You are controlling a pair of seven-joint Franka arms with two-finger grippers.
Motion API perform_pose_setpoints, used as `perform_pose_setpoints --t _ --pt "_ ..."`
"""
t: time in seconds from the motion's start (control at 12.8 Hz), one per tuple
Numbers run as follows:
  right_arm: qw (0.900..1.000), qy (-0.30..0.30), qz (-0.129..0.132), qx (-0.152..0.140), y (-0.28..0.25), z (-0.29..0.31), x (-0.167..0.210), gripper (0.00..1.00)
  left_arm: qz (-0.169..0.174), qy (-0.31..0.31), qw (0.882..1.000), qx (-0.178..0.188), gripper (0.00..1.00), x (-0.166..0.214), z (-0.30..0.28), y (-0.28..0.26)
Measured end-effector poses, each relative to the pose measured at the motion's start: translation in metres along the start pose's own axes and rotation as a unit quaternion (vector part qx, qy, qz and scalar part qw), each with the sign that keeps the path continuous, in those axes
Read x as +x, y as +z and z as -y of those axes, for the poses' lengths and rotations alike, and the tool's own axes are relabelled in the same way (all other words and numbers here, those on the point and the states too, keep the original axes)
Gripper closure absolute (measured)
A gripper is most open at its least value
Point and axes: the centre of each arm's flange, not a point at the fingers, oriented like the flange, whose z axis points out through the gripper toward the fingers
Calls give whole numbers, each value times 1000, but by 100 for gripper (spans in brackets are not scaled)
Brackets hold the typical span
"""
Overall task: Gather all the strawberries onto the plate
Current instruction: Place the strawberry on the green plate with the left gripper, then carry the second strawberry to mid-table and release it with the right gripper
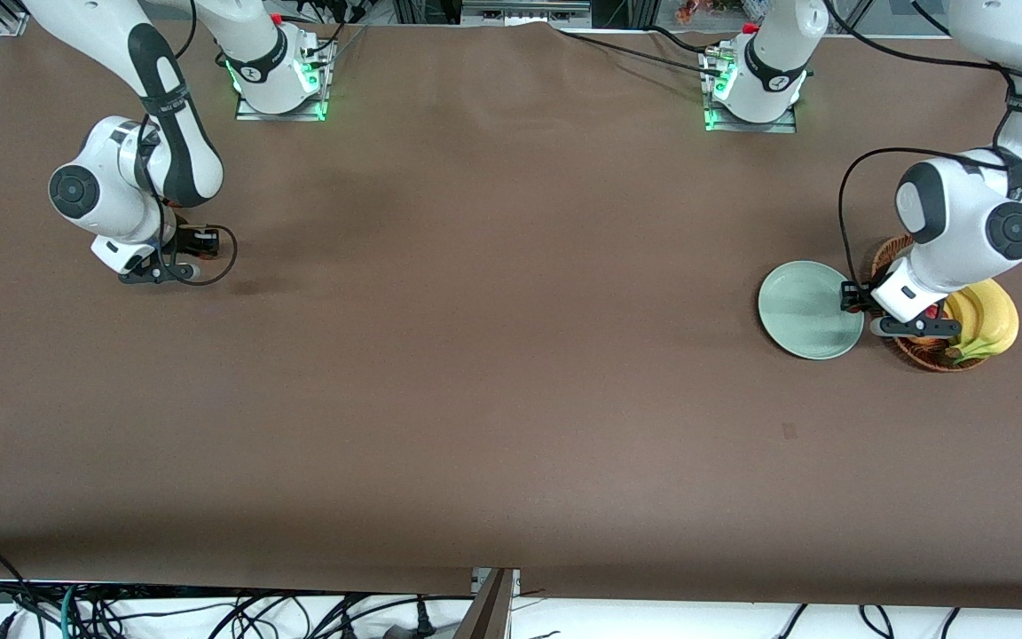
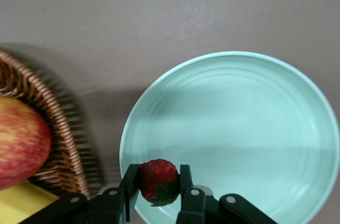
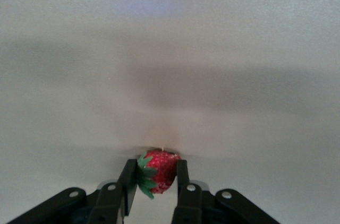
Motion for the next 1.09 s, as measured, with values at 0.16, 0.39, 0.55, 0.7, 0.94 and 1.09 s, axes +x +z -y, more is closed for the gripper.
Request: perform_pose_setpoints --t 0.16,0.39,0.55,0.7,0.94,1.09 --pt "1000 -7 -8 5 -4 13 8 66 3 4 1000 1 65 0 0 6" --pt "999 -26 -32 19 -26 55 40 66 1 21 1000 1 40 1 1 4" --pt "999 -22 -36 34 -60 94 71 66 -3 25 1000 0 18 7 1 -11" --pt "998 -10 -41 49 -105 146 101 66 0 28 1000 -8 0 18 1 -49" --pt "997 18 -49 64 -164 244 125 66 -4 34 999 -21 0 22 -6 -117" --pt "994 39 -58 79 -179 324 133 66 -13 29 999 -25 0 21 -22 -137"
